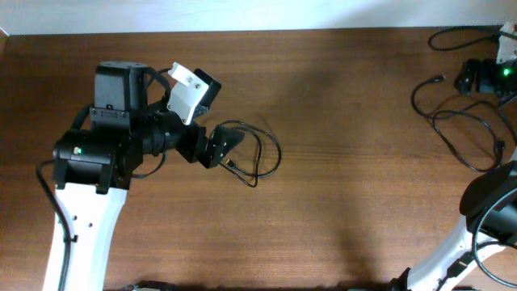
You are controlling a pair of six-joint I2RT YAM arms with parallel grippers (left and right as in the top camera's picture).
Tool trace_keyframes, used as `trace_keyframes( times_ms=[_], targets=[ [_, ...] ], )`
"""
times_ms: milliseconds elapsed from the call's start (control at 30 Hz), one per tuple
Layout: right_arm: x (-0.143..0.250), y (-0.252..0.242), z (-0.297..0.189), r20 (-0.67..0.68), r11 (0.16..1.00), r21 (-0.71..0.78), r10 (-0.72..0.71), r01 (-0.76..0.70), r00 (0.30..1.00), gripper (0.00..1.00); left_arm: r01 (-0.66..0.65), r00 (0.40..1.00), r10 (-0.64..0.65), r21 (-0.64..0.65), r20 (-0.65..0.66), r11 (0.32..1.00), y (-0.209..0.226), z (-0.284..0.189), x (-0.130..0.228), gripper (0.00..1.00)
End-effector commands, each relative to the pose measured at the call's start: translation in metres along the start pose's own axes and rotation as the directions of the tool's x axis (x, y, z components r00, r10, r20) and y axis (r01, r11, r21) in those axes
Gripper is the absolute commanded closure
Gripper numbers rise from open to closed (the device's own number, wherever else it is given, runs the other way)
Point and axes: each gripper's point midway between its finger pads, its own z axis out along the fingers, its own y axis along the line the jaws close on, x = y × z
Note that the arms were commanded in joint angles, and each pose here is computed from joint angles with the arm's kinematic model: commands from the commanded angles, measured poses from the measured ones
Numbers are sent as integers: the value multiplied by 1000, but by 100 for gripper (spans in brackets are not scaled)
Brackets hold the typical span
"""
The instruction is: Untangle cables
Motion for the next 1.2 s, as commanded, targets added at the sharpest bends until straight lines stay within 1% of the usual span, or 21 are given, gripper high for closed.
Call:
trace_keyframes(
  times_ms=[0,67,133,167,233,267,300,333,367,400,467,533,567,767,800,833,867,933,967,1067,1167],
  targets=[
    [31,-9,28,-87,942,74,333,-327,939,1,-16,1000,16,7,21,1000,-1,-2,-6,1],
    [68,-12,47,-109,652,217,756,-727,646,1,-12,1000,11,9,17,1000,-2,-2,-5,1],
    [89,-2,55,-95,403,290,915,-868,393,1,-3,1000,3,12,6,1000,-3,-2,-2,1],
    [90,4,60,-79,330,297,944,-896,322,1,-4,1000,4,11,7,1000,-2,-2,-3,1],
    [84,6,71,-58,322,271,946,-907,319,1,-9,1000,8,10,13,1000,-2,-2,-4,1],
    [82,7,77,-49,328,257,944,-909,326,9,-9,1000,8,10,13,1000,-2,-2,-4,1],
    [76,5,93,-22,337,216,940,-916,341,26,-7,1000,7,10,12,1000,-2,-2,-4,1],
    [74,2,108,2,341,183,938,-922,348,27,9,1000,-9,10,12,1000,-2,-2,-4,1],
    [74,0,122,23,346,151,935,-926,354,34,14,1000,-14,11,12,1000,-2,-2,-4,1],
    [74,1,139,32,357,101,932,-929,362,70,15,1000,-15,11,12,1000,-2,-2,-4,1],
    [54,2,154,63,407,-38,913,-913,404,95,19,1000,-19,10,12,1000,-2,-2,-4,1],
    [11,-11,135,131,499,-212,867,-840,481,96,34,999,-34,11,12,999,-2,-2,-4,1],
    [-4,-30,116,171,490,-262,871,-831,460,96,34,999,-34,11,12,999,-2,-2,-4,1],
    [-44,-170,-34,336,471,-541,880,-697,335,96,107,994,-107,18,3,994,-4,-2,-2,1],
    [-44,-180,-52,348,478,-571,877,-668,330,76,107,994,-107,18,3,994,-4,-2,-2,1],
    [-53,-180,-76,383,538,-622,843,-568,379,1,104,995,-105,17,6,994,-3,-2,-3,1],
    [-59,-175,-89,403,572,-653,817,-496,412,1,103,995,-103,17,8,995,-3,-2,-3,1],
    [-84,-135,-135,496,661,-729,688,-177,529,1,94,996,-95,26,5,995,-7,0,-4,1],
    [-93,-119,-155,550,687,-723,632,-67,545,1,95,995,-95,27,4,995,-7,0,-3,1],
    [-109,-63,-224,732,760,-612,439,219,520,1,82,997,-82,26,7,996,-7,0,-4,1],
    [-103,38,-290,848,694,-483,218,534,483,1,57,997,-60,60,49,997,-12,-1,-15,1]
  ],
)
